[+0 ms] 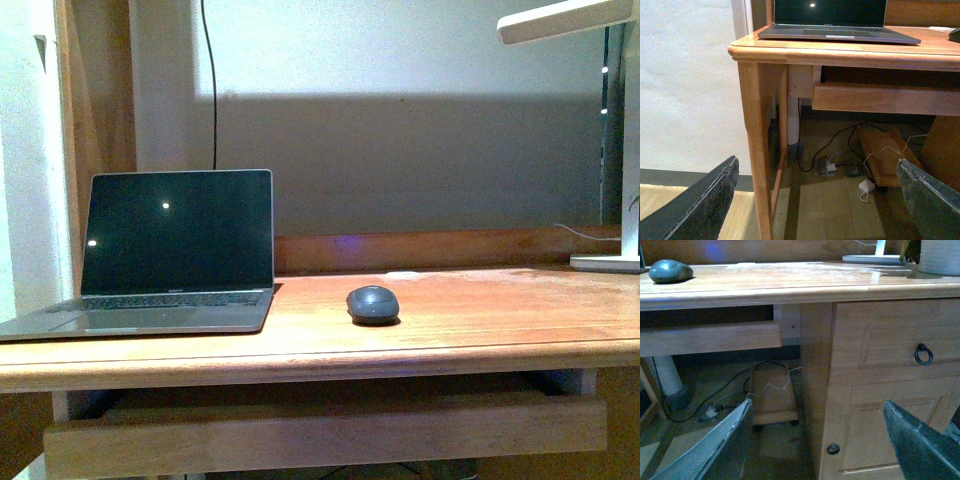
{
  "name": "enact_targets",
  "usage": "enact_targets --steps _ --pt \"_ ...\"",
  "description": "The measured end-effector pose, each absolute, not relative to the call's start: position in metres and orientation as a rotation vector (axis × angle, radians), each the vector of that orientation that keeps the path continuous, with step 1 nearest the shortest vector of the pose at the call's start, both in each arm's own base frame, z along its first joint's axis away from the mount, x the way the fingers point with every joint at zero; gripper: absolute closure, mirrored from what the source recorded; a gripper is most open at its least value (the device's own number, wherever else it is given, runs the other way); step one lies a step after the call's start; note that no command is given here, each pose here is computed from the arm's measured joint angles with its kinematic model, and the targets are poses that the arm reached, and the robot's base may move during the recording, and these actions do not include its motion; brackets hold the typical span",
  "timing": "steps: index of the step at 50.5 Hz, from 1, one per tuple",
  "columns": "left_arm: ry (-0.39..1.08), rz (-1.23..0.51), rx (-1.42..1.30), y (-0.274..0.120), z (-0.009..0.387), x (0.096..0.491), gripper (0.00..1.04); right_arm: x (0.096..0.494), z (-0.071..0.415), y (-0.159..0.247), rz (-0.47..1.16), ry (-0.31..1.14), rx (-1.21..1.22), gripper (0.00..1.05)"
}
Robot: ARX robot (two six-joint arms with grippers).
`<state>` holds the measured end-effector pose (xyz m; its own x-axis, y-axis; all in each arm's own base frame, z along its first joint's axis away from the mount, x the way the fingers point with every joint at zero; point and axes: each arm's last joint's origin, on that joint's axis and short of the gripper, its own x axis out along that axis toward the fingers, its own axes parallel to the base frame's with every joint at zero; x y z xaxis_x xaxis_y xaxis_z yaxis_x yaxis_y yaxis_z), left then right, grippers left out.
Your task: Place mouse
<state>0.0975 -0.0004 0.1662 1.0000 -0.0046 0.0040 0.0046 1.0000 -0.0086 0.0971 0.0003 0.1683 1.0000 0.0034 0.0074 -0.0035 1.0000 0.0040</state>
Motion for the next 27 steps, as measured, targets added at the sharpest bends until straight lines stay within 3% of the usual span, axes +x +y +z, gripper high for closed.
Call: enact_targets --steps 4,6,27 --pt "-0.004 -0.005 -0.009 -0.0004 0.1662 0.0975 0.08 0.0971 0.1683 0.0003 0.003 -0.007 0.004 0.08" --pt "-0.004 -0.005 -0.009 -0.0004 0.1662 0.0975 0.08 0.0971 0.1683 0.0003 0.003 -0.007 0.004 0.06" --pt "-0.004 -0.004 -0.009 -0.0004 0.1662 0.0975 0.08 0.0971 0.1683 0.0003 0.003 -0.007 0.004 0.07"
